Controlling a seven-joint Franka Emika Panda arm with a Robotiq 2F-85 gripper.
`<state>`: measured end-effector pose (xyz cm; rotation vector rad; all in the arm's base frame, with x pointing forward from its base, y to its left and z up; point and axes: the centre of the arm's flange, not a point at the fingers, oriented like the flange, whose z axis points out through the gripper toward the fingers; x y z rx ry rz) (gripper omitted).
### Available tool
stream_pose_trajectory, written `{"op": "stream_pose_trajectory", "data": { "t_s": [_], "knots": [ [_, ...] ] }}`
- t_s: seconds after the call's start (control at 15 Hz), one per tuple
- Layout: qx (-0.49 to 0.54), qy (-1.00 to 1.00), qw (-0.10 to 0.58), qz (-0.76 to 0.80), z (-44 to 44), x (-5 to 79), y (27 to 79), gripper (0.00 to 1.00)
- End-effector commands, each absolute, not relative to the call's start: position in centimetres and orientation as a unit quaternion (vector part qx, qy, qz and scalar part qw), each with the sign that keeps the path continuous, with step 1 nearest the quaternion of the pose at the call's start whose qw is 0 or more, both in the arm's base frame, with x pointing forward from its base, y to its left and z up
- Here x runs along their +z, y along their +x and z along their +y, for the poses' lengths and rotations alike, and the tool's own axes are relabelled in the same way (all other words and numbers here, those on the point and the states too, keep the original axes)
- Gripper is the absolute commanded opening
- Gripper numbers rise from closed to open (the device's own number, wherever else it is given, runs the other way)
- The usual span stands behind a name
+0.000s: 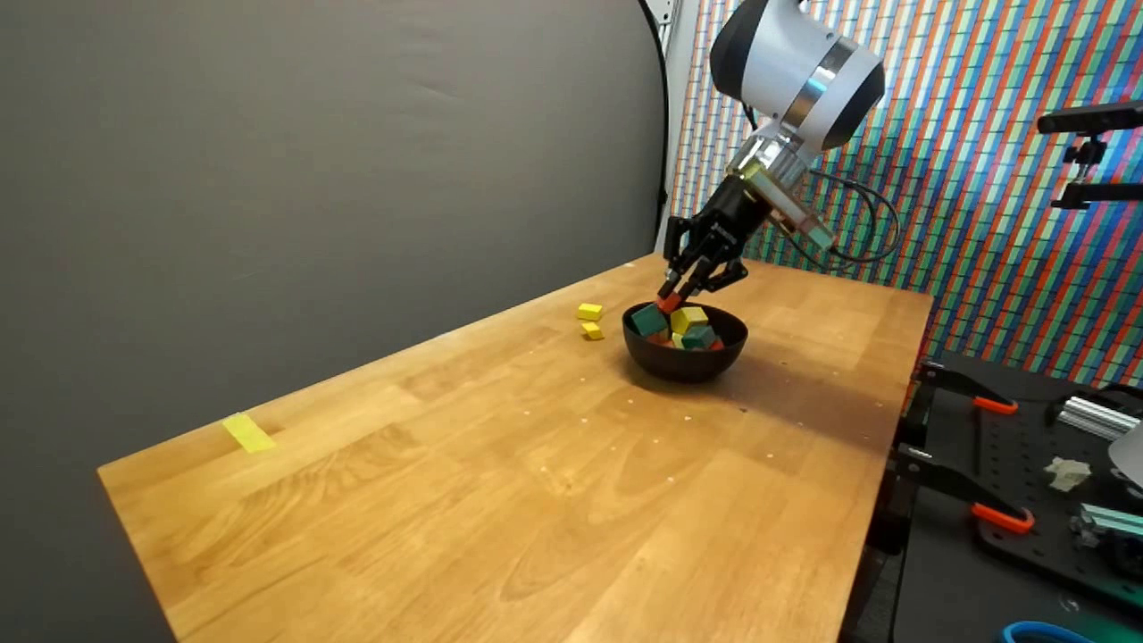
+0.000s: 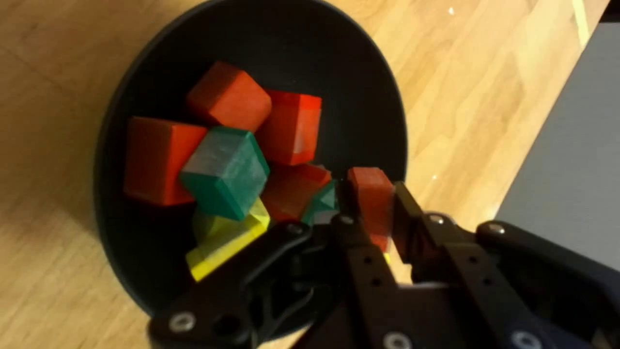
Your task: Put all the toy blocks into the bowl.
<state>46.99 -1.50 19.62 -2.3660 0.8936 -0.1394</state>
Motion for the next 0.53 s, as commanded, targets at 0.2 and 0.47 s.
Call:
{"op": "stream_pose_trajectory", "data": {
  "t_s": [0.2,0.47],
  "knots": [
    [-0.057,-0.899,0.289,0.324,-1.8,17.7,48.0,0.44],
    [-0.066,-0.904,0.280,0.316,-1.7,18.7,47.6,0.73]
  ]
}}
